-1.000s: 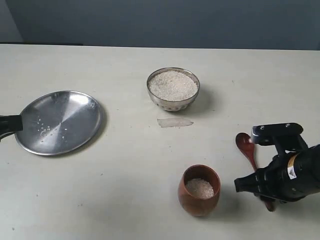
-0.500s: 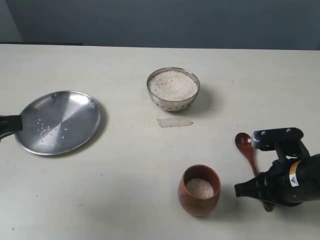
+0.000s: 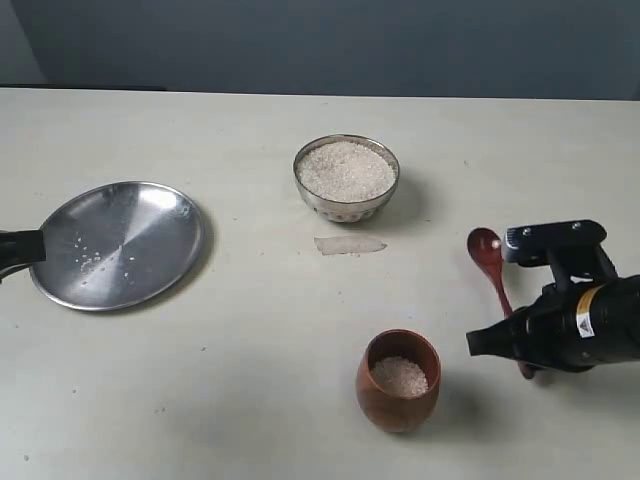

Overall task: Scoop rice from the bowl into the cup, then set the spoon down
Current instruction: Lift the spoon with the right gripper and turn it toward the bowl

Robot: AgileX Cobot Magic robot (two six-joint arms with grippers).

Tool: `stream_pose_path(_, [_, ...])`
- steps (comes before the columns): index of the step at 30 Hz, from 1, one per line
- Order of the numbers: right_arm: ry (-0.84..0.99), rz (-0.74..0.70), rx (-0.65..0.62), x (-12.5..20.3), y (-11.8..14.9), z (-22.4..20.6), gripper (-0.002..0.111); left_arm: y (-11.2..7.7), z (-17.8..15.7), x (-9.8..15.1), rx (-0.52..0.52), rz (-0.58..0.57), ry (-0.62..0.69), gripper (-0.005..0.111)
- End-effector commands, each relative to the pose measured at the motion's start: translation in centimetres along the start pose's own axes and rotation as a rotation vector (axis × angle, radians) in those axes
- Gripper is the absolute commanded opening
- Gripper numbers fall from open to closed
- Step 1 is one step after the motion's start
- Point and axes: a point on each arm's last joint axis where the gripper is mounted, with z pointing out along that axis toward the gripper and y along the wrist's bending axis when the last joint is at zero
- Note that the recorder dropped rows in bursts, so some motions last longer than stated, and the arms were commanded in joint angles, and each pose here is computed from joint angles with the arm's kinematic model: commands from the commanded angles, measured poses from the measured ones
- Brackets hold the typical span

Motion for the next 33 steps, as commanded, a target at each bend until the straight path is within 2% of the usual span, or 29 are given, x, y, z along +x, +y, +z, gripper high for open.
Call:
stream_pose_path(1, [-0.046,-0.144,0.044,-2.0,-0.3,-0.6,0.0,-0.1,0.0,-0.1,0.002,0.01,0.001,0.0])
stream_pose_path(3, [-0.046,-0.235,0.083,-2.5,-0.5,-0.8,0.0,-0.1,0.0,-0.1,0.002,0.01,0.001,0.0])
stream_pose_path(7, [-0.054,-0.325,0.105,-2.9,-0.6,-0.6,0.0,-0.1,0.0,-0.1,0.002,0.01,0.001,0.0])
stream_pose_path(25, [-0.022,-0.276,-0.017,-2.4,0.6,3.3,0.0,-0.1,0.0,-0.1,0.002,0.01,0.001,0.0])
stream_pose_path(27, [-0.033,-0.272,-0.032,-2.4,0.7,3.5,0.004,-0.1,0.0,-0.1,0.002,0.01,0.001,0.0])
stream_pose_path(29, [-0.042,-0.261,-0.044,-2.5,0.9,3.7,0.013,-0.1,0.0,-0.1,0.002,0.01,0.001,0.0])
stream_pose_path(33, [-0.047,-0.261,-0.047,-2.5,0.9,3.7,0.034,-0.1,0.0,-0.1,0.002,0.01,0.001,0.0])
